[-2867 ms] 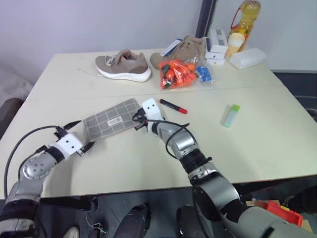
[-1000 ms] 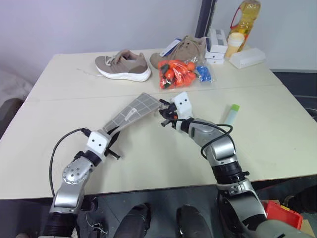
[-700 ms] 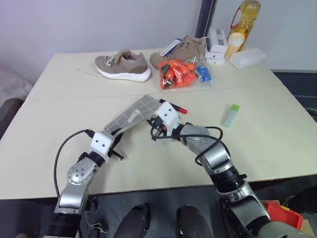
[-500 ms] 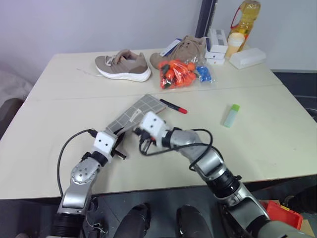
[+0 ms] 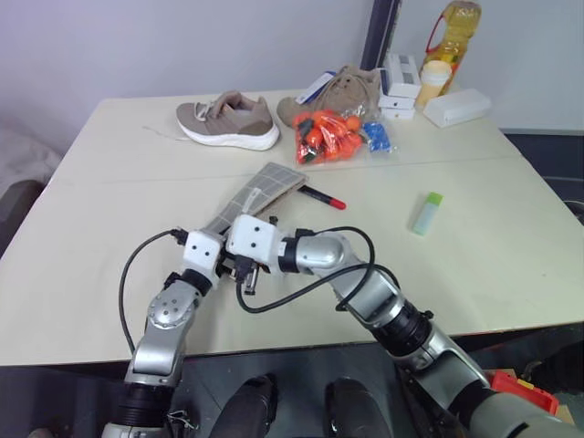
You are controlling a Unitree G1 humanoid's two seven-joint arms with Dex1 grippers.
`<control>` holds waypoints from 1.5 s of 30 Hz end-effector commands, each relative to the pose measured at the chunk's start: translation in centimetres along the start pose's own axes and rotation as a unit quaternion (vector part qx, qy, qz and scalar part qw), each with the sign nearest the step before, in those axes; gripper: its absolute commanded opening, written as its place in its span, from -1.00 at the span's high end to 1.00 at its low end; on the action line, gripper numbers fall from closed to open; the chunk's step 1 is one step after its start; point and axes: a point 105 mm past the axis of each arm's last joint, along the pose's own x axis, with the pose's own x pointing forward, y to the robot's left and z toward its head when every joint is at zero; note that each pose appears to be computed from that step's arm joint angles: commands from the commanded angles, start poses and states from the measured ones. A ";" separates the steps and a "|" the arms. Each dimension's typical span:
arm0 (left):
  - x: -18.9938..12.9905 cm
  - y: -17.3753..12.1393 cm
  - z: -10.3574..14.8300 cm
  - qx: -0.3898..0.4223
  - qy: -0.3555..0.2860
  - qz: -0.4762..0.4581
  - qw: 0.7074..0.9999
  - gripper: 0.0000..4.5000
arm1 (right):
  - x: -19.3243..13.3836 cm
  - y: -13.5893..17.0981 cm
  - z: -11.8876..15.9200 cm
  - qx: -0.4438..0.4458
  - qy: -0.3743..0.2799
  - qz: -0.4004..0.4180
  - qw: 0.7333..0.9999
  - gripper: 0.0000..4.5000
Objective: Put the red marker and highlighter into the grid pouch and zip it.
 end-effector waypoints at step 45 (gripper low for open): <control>2.8 1.6 -0.1 0.000 0.022 0.039 0.999 1.00 | -12.2 -10.1 -8.4 0.113 0.082 -0.265 0.954 0.85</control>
